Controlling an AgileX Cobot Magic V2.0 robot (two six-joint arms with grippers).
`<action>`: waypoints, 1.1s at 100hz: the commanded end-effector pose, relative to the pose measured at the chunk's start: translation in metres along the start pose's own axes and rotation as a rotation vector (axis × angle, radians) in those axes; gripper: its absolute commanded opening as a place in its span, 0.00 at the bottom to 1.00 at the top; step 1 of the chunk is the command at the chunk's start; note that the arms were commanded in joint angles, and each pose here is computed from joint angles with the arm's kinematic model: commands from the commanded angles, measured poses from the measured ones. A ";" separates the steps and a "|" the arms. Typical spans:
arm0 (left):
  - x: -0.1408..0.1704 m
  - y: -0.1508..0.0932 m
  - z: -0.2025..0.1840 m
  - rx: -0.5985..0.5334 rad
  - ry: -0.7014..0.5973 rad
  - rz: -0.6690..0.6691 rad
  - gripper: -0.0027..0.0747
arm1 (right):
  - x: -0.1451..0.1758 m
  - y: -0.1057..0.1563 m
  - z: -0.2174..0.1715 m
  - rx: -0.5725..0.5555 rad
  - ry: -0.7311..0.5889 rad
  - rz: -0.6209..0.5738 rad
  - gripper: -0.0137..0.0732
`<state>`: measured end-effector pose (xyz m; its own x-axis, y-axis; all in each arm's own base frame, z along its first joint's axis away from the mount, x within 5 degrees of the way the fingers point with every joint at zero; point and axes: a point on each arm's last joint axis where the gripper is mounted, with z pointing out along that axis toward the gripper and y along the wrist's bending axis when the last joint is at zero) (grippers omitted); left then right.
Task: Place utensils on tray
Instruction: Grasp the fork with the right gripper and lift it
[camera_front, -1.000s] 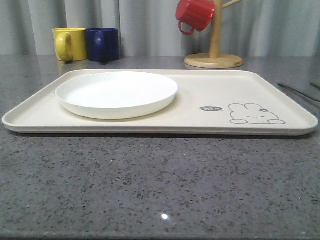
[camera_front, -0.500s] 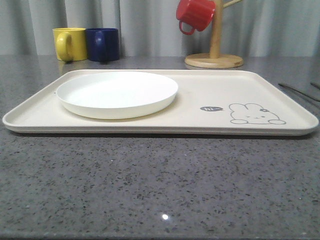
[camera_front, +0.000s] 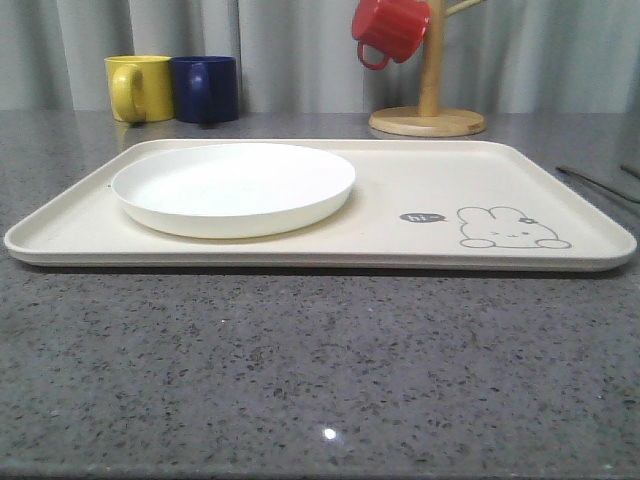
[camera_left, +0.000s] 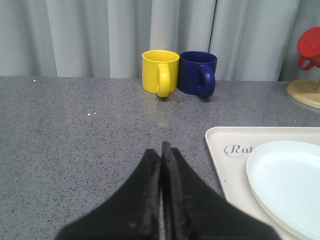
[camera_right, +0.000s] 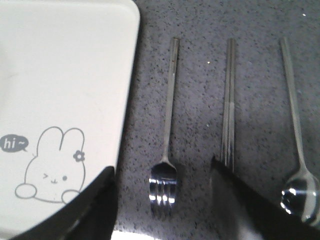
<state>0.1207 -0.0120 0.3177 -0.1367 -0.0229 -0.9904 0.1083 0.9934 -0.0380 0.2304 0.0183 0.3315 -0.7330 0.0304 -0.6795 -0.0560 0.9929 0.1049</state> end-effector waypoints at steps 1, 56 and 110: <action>-0.017 0.002 -0.002 -0.027 -0.106 -0.020 0.01 | -0.026 0.003 0.003 -0.010 -0.090 -0.016 0.65; -0.017 0.002 -0.002 -0.027 -0.106 -0.020 0.01 | -0.034 -0.003 0.083 0.002 0.084 -0.015 0.65; -0.017 0.002 -0.002 -0.027 -0.106 -0.020 0.01 | -0.023 -0.006 0.114 0.007 0.189 -0.008 0.63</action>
<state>0.1207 -0.0120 0.3177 -0.1367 -0.0229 -0.9904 0.1083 0.9934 -0.0380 0.3218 0.0247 0.2461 -0.8871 -0.0015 -0.4616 -0.0503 0.9944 0.0933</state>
